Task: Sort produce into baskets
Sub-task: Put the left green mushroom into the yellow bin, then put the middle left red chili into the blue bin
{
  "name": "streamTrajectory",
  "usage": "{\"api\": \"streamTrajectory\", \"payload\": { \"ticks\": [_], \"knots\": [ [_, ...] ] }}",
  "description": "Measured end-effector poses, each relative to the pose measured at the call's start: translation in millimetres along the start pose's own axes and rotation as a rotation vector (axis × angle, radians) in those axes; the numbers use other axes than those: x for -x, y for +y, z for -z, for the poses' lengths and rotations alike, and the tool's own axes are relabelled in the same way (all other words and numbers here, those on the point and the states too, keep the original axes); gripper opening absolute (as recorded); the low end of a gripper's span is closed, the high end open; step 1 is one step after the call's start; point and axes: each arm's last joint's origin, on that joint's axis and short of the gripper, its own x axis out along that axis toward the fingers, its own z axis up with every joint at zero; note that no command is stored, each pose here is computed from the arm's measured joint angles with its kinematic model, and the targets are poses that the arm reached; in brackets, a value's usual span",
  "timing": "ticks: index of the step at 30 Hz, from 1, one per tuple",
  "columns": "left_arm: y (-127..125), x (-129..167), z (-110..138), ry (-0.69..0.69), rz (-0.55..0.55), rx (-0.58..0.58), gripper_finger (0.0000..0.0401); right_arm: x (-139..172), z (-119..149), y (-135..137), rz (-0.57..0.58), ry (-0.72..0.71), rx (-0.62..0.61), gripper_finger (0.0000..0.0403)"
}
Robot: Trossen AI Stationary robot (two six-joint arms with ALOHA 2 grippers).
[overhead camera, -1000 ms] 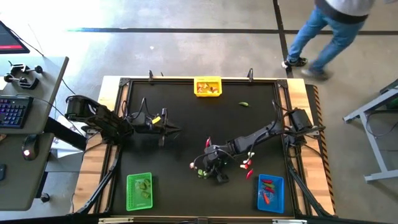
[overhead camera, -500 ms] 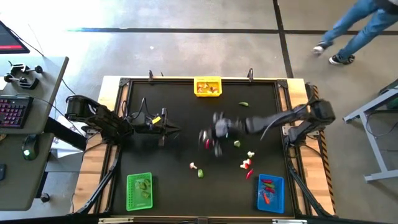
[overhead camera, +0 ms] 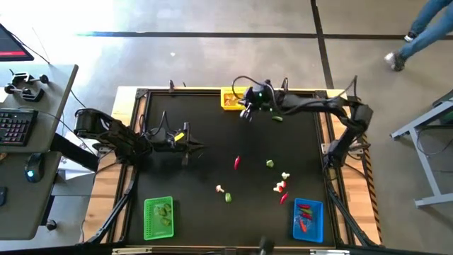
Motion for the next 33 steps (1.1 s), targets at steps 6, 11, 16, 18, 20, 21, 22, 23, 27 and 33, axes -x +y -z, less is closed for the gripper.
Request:
{"api": "streamTrajectory", "payload": {
  "ticks": [6, 11, 16, 18, 20, 21, 22, 23, 27, 33],
  "knots": [
    [0, 0, 0, 0.004, -0.008, -0.018, 0.0, -30, 1, -23, -0.017, 0.04, -0.044, 0.0001],
    [0, 0, 1, 0.005, -0.008, -0.018, 0.0, -49, 3, -34, -0.004, 0.1, -0.067, 0.0001],
    [0, 0, 0, 0.005, -0.009, -0.02, 0.0, -52, 1, -41, -0.001, 0.184, -0.119, 0.0022],
    [1, 0, 0, -0.002, -0.019, -0.027, 0.0, -49, -5, -41, -0.002, 0.196, -0.114, 0.005],
    [1, 0, -1, -0.003, -0.028, -0.031, 0.0, -45, -11, -40, -0.008, 0.221, -0.11, 0.0086],
    [1, 0, -1, -0.003, -0.033, -0.032, 0.0, -44, -15, -38, -0.013, 0.235, -0.106, 0.0106],
    [1, 0, -1, -0.003, -0.036, -0.032, 0.0, -42, -18, -36, -0.02, 0.252, -0.097, 0.0125],
    [1, 0, -1, -0.003, -0.037, -0.033, 0.0, -40, -21, -34, -0.029, 0.274, -0.081, 0.0145],
    [1, 0, -1, -0.001, -0.038, -0.038, 0.0, -33, -34, -15, -0.078, 0.327, 0.002, 0.0202],
    [1, 0, 2, 0.025, -0.036, -0.038, 0.0, -22, -34, 37, -0.21, 0.436, 0.184, 0.0223]
  ]
}}
